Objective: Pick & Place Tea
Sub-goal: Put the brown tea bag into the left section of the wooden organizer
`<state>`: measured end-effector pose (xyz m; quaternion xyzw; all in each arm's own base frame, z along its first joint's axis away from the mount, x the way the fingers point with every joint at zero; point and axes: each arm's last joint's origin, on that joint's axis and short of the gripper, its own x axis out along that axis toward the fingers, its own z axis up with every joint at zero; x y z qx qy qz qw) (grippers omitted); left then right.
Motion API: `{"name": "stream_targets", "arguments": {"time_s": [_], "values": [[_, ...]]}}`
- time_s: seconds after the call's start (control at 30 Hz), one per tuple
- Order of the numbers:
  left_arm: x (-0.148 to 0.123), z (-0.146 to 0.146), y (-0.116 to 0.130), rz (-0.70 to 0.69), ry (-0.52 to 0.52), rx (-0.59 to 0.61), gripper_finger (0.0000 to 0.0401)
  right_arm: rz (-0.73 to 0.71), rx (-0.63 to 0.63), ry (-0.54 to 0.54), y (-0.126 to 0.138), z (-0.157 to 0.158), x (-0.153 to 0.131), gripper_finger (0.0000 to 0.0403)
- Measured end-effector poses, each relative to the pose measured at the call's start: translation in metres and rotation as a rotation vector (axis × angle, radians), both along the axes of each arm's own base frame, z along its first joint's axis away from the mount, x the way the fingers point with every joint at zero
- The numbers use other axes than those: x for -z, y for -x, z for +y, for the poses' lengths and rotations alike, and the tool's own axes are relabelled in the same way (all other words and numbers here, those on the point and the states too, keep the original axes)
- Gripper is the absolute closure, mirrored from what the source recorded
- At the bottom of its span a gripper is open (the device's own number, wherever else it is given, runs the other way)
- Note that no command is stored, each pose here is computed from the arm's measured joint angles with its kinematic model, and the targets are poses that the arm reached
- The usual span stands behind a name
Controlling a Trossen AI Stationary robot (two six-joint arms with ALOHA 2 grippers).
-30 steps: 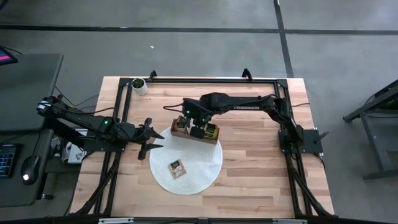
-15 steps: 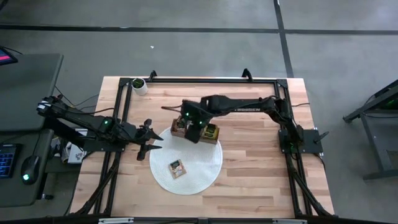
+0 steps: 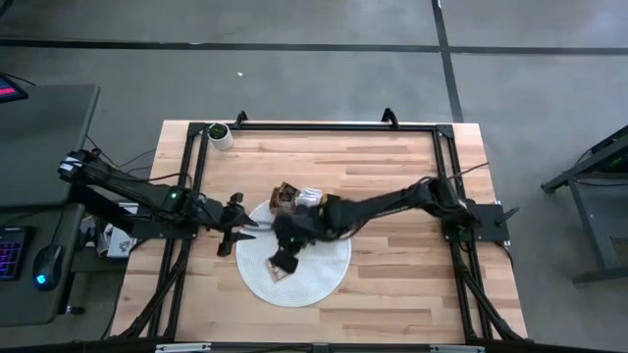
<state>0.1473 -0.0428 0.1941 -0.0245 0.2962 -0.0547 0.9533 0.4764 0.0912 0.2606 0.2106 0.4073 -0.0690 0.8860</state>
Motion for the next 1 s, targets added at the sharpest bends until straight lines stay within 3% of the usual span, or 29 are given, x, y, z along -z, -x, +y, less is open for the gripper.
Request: {"name": "stream_targets", "arguments": {"time_s": [0.47,1.0], "values": [[0.021,-0.014,-0.026,0.106,0.137,0.088,0.0232,0.073,0.051,-0.104,-0.019,0.058,0.085,0.0402],[0.046,-0.04,-0.042,0.163,0.183,0.122,0.0232,0.14,0.088,-0.06,-0.013,0.075,0.111,0.0403]]}}
